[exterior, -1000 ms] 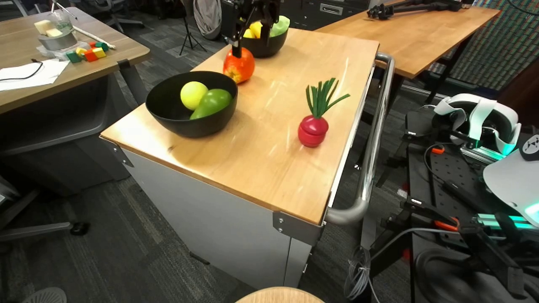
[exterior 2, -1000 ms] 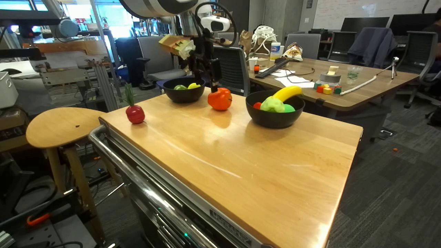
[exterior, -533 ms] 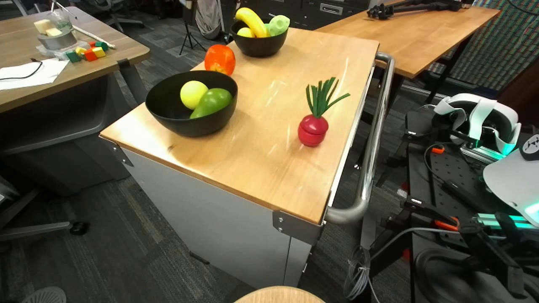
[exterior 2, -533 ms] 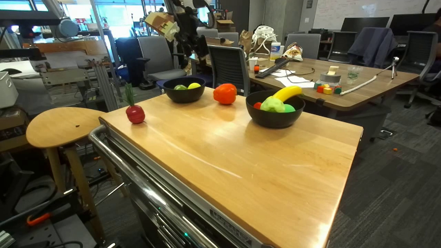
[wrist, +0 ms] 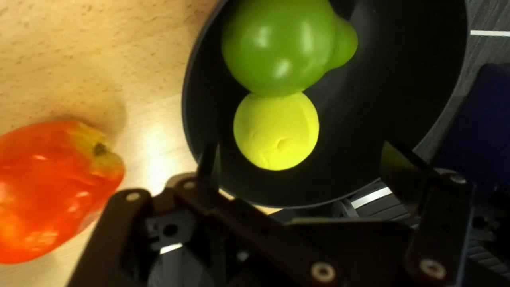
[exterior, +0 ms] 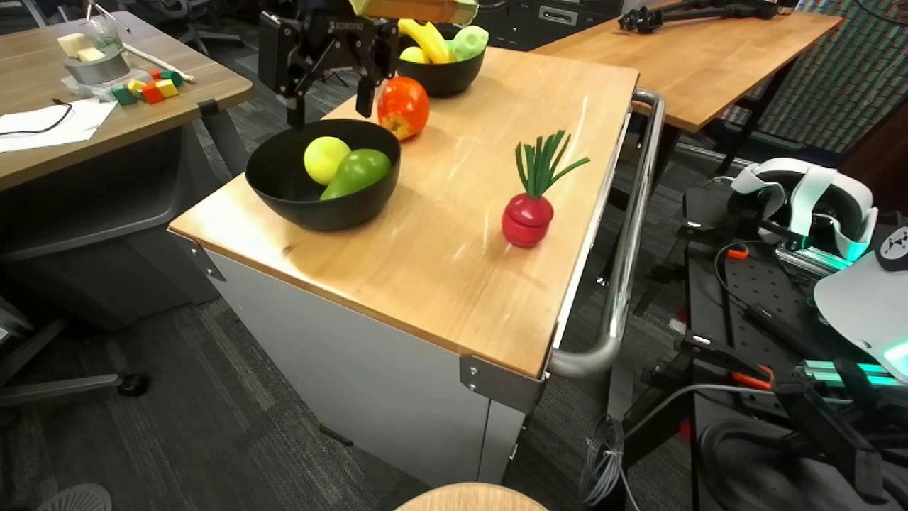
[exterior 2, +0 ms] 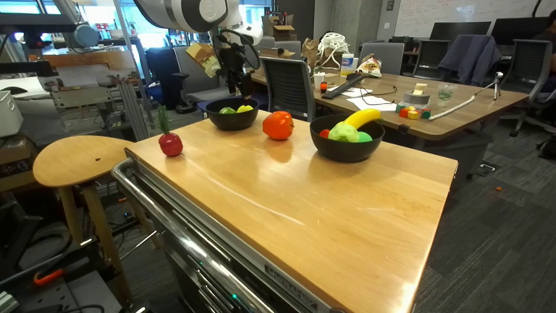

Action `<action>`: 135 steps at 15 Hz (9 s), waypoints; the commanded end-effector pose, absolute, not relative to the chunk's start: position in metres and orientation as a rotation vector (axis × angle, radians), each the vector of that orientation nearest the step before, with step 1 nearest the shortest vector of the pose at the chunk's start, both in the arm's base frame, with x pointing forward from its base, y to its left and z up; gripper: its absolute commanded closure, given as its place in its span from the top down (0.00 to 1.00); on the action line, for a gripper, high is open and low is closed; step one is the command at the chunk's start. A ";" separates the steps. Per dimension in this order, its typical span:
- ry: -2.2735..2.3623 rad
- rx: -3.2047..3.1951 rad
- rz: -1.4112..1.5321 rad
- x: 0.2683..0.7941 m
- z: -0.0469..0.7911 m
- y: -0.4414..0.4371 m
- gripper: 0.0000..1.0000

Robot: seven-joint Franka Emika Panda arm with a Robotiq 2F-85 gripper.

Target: Take the plastic fruits and vegetables and place them on the table

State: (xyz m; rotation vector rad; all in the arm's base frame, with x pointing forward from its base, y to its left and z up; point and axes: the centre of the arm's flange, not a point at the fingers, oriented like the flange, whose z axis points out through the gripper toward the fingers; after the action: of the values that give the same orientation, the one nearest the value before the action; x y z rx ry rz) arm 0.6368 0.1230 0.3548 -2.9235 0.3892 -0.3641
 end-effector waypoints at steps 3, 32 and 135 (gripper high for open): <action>0.453 -2.962 -0.293 0.666 0.336 0.145 0.97; 0.436 -3.223 -0.220 0.536 0.399 0.069 0.23; 0.182 -3.121 -0.466 0.497 0.400 0.028 1.00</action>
State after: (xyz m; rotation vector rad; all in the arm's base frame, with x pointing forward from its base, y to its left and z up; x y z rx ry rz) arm 0.4921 0.0396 0.3403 -3.1621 0.1500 -0.3162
